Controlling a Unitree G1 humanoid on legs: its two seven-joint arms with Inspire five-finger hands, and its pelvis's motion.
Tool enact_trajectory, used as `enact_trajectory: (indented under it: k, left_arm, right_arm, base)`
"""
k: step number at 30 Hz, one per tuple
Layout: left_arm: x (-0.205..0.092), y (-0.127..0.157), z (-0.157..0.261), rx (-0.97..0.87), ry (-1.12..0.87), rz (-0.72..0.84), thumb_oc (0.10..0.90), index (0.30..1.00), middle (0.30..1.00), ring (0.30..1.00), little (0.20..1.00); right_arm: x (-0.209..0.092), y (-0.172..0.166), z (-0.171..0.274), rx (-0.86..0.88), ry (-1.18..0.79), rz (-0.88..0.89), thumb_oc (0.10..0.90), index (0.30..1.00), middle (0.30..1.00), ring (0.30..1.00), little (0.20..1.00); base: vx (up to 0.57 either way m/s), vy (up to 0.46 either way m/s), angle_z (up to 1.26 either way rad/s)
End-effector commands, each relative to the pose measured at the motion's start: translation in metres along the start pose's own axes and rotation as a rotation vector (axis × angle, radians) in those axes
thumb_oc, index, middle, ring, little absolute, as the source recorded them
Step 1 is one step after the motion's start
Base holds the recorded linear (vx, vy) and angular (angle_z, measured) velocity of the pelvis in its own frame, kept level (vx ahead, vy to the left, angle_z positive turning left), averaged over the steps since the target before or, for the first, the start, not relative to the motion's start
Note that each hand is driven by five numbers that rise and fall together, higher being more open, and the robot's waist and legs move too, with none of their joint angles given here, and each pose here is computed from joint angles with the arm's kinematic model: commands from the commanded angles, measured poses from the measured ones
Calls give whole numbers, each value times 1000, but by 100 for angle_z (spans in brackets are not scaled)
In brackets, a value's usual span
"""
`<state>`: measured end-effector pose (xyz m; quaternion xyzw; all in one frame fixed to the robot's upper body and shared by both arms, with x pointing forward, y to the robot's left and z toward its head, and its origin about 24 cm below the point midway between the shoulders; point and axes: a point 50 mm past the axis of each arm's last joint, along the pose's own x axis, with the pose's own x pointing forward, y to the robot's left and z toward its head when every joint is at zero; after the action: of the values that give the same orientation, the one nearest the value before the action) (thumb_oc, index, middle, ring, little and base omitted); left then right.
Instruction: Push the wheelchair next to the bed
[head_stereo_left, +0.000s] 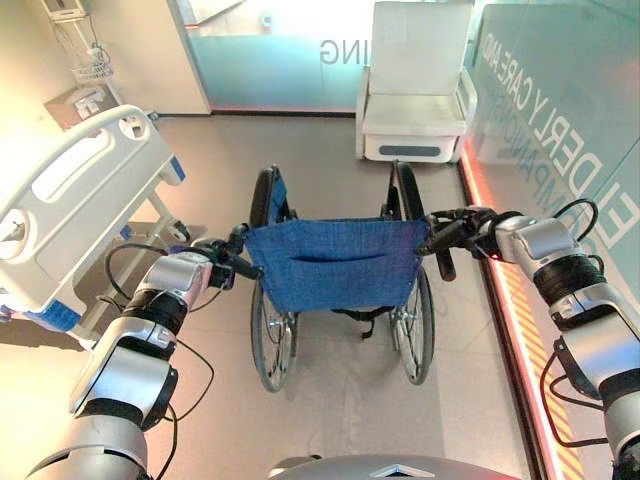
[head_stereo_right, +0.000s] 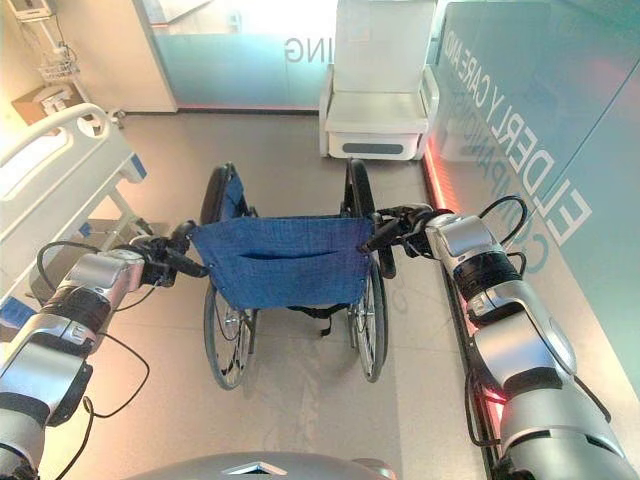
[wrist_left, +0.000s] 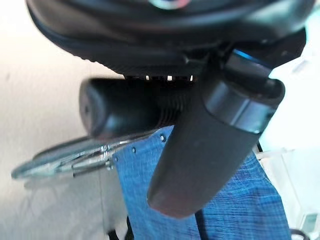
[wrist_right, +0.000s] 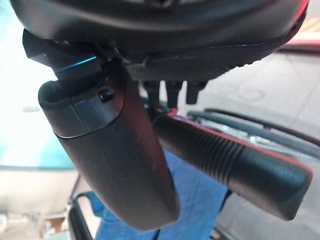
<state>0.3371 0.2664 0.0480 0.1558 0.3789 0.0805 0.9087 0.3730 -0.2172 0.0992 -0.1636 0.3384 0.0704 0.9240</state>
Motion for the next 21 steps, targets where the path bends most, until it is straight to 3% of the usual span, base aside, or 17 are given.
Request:
enact_trajectory:
  k: [1, 12, 14, 16, 19, 21]
  left_arm:
    - [2, 30, -12, -17, 26, 159, 800, 900, 900, 900, 900]
    - [4, 19, -15, -28, -41, 188, 800, 900, 900, 900, 900]
    - [4, 14, -15, -32, -52, 192, 800, 900, 900, 900, 900]
    - [5, 8, -18, -33, -60, 199, 800, 900, 900, 900, 900]
    - [6, 6, -21, -31, -57, 193, 800, 900, 900, 900, 900]
    - [7, 2, -26, -31, -56, 185, 800, 900, 900, 900, 900]
  right_arm:
    - [11, 14, -37, -47, 224, 96, 800, 900, 900, 900, 900]
    - [13, 7, -67, -115, 383, 50, 800, 900, 900, 900, 900]
    - [17, 17, -76, -64, 399, 69, 800, 900, 900, 900, 900]
    - [23, 44, -84, 138, 384, 152, 800, 900, 900, 900, 900]
    - [26, 61, -88, 257, 377, 180, 800, 900, 900, 900, 900]
    - [28, 83, -89, 450, 358, 210, 800, 900, 900, 900, 900]
  base:
    - [0, 0, 0]
    - [0, 0, 0]
    - [0, 0, 0]
    - [0, 0, 0]
    - [0, 0, 0]
    - [0, 0, 0]
